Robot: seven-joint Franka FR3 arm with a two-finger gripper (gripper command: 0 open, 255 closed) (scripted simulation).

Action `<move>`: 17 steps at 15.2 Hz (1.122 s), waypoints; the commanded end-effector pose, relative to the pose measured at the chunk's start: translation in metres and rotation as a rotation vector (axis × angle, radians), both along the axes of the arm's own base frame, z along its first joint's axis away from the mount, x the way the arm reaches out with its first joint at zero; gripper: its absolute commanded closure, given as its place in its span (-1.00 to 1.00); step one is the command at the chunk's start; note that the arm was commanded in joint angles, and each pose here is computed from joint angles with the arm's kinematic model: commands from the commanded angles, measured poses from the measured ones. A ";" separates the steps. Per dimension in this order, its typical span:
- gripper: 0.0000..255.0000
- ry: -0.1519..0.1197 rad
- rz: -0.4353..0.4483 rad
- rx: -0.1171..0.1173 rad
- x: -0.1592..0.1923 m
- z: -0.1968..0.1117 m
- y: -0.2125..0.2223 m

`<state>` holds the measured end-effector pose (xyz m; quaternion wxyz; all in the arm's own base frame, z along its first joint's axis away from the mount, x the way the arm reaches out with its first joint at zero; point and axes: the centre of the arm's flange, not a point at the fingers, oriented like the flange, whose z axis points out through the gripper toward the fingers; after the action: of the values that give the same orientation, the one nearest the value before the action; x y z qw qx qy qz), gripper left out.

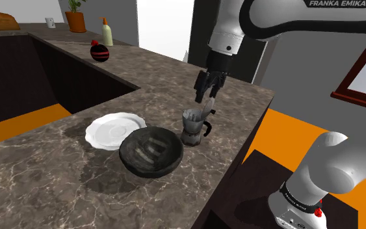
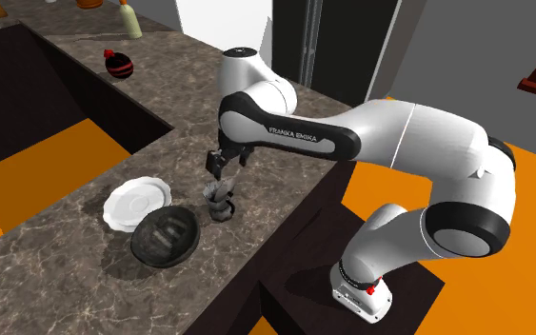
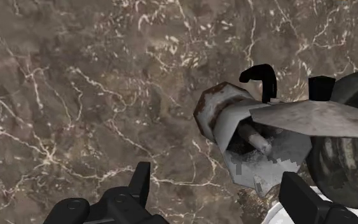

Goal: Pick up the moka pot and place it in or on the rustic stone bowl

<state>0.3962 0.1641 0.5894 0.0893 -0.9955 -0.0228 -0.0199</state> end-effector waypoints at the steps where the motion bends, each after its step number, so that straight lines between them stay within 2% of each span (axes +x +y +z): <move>1: -1.00 -0.004 -0.007 0.011 0.010 -0.002 0.027; 4: -1.00 -0.008 -0.014 0.021 0.023 -0.002 0.049; 11: -1.00 -0.008 -0.014 0.021 0.024 -0.041 0.057; 17: -1.00 -0.008 -0.014 0.021 0.024 -0.041 0.057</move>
<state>0.4206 0.2215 0.5482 0.0995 -0.9946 -0.0159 -0.0245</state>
